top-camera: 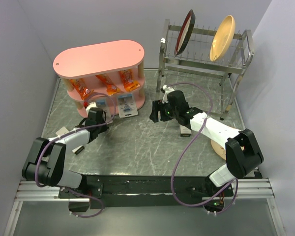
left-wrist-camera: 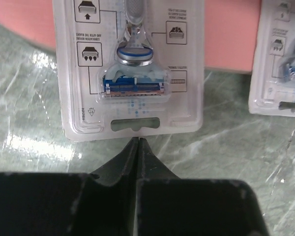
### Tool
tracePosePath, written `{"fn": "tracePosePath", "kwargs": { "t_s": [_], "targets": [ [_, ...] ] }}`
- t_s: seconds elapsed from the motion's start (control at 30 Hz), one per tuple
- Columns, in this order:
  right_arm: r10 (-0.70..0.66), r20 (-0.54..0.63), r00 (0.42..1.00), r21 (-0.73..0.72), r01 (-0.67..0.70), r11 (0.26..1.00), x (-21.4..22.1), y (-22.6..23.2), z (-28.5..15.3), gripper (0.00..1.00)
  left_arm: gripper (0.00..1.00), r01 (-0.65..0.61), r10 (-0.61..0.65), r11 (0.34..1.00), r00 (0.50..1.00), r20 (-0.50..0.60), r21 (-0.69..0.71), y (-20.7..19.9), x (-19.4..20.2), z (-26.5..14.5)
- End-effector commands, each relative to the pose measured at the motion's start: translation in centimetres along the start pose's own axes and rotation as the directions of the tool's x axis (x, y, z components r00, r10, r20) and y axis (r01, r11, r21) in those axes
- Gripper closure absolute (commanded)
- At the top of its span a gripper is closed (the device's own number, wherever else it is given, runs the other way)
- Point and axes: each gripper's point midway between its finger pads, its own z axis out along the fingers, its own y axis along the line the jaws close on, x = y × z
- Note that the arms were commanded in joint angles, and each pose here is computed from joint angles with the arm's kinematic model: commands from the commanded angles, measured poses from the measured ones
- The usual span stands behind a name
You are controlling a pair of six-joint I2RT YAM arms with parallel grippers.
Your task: Place and organize the shaving razors onto the shelf
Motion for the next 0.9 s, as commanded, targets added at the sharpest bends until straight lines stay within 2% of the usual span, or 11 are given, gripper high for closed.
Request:
{"fn": "tracePosePath", "kwargs": {
  "t_s": [0.0,0.07,0.23,0.43,0.53,0.57,0.67,0.73,0.77,0.83,0.87],
  "targets": [
    [-0.016,0.078,0.997,-0.025,0.018,1.0,-2.5,1.1,-0.7,0.2,0.93,-0.024,0.023,0.999,0.999,0.026,0.037,-1.1,-1.1,-0.5],
    [-0.028,0.083,0.996,-0.02,0.029,0.999,-2.7,1.0,-0.9,0.2,0.96,0.008,-0.007,0.999,1.0,-0.014,0.049,-1.4,-0.5,-1.5],
    [-0.051,0.088,0.995,-0.007,0.052,0.999,-2.7,0.8,-1.5,0.2,0.99,-0.111,0.164,0.963,0.965,-0.204,0.246,-4.9,3.8,-6.3],
    [-0.056,0.094,0.994,-0.013,0.058,0.998,-2.1,0.8,-2.4,0.2,0.99,-0.408,0.506,0.776,0.858,-0.087,0.481,-11.0,4.0,-11.3],
    [-0.076,0.098,0.992,-0.004,0.077,0.997,-1.9,0.6,-2.9,0.2,0.99,-0.656,0.705,0.601,0.704,0.083,0.456,-12.7,1.9,-12.7],
    [-0.081,0.093,0.992,0.003,0.081,0.997,-1.7,0.4,-2.9,0.2,0.99,-0.766,0.793,0.514,0.596,0.127,0.387,-12.4,0.7,-12.1],
    [-0.089,0.11,0.99,0.012,0.088,0.996,-1.8,0.1,-3.3,0.2,0.99,-0.889,0.914,0.392,0.405,0.006,0.234,-8.1,0.5,-10.5],
    [-0.089,0.12,0.989,0.014,0.088,0.996,-1.9,0.0,-3.5,0.2,0.99,-0.914,0.942,0.325,0.335,0.0,0.244,-6.1,1.0,-10.2],
    [-0.089,0.114,0.989,0.017,0.087,0.996,-1.6,-0.2,-3.5,0.2,0.99,-0.934,0.966,0.23,0.253,0.052,0.273,-5.1,1.5,-10.8],
    [-0.086,0.114,0.99,0.019,0.084,0.996,-1.5,-0.3,-3.6,0.2,0.99,-0.949,0.968,0.186,0.221,0.119,0.255,-4.8,1.3,-11.2],
    [-0.09,0.111,0.99,0.02,0.088,0.996,-1.4,-0.4,-3.6,0.2,0.99,-0.963,0.972,0.121,0.164,0.169,0.24,-4.3,1.4,-11.4]
  ]
}}
